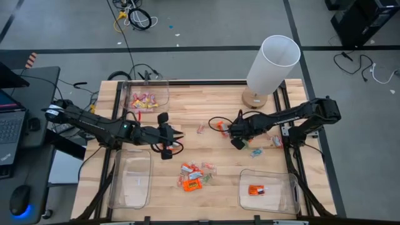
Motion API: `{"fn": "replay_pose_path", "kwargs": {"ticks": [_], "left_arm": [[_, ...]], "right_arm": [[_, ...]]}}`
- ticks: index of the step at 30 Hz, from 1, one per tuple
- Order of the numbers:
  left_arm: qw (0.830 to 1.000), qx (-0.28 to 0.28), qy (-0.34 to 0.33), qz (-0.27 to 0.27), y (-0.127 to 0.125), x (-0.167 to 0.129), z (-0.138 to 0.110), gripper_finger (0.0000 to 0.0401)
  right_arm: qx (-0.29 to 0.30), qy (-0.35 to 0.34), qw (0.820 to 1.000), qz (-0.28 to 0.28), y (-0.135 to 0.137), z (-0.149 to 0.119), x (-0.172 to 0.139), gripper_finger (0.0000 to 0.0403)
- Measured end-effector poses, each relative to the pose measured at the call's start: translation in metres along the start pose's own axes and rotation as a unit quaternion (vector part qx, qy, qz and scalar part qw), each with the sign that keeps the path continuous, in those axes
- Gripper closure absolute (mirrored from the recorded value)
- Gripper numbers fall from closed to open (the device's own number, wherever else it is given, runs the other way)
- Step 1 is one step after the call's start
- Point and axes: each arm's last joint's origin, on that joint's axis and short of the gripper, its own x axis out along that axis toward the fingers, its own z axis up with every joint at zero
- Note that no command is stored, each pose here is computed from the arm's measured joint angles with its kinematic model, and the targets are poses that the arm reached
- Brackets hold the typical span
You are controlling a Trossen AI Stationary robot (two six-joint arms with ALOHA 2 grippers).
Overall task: Sort candy
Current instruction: Put the chocolate into the bottom right transparent bin
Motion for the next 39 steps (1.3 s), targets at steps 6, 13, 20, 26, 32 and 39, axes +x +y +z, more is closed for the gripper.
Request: {"fn": "replay_pose_path", "kwargs": {"ticks": [6,13,20,26,32,39], "left_arm": [[0.999,-0.027,-0.028,0.019,0.009,0.017,0.005,0.0335],[0.993,-0.089,-0.063,-0.047,0.020,0.057,0.005,0.0335],[0.983,-0.156,-0.066,-0.076,0.037,0.088,-0.004,0.0324],[0.975,-0.175,-0.076,-0.111,0.040,0.105,-0.010,0.0289],[0.973,-0.177,-0.091,-0.115,0.041,0.109,-0.009,0.0257],[0.970,-0.181,-0.125,-0.099,0.043,0.107,-0.003,0.0249]], "right_arm": [[-0.057,-0.114,0.992,0.013,0.009,-0.002,-0.038,0.0402],[-0.152,-0.277,0.948,0.038,0.027,-0.009,-0.075,0.0402],[-0.273,-0.381,0.884,0.002,0.050,-0.012,-0.088,0.0403],[-0.372,-0.423,0.824,-0.065,0.067,-0.010,-0.087,0.0403],[-0.418,-0.425,0.792,-0.135,0.077,-0.005,-0.077,0.0403],[-0.411,-0.429,0.790,-0.150,0.079,0.001,-0.073,0.0403]]}}
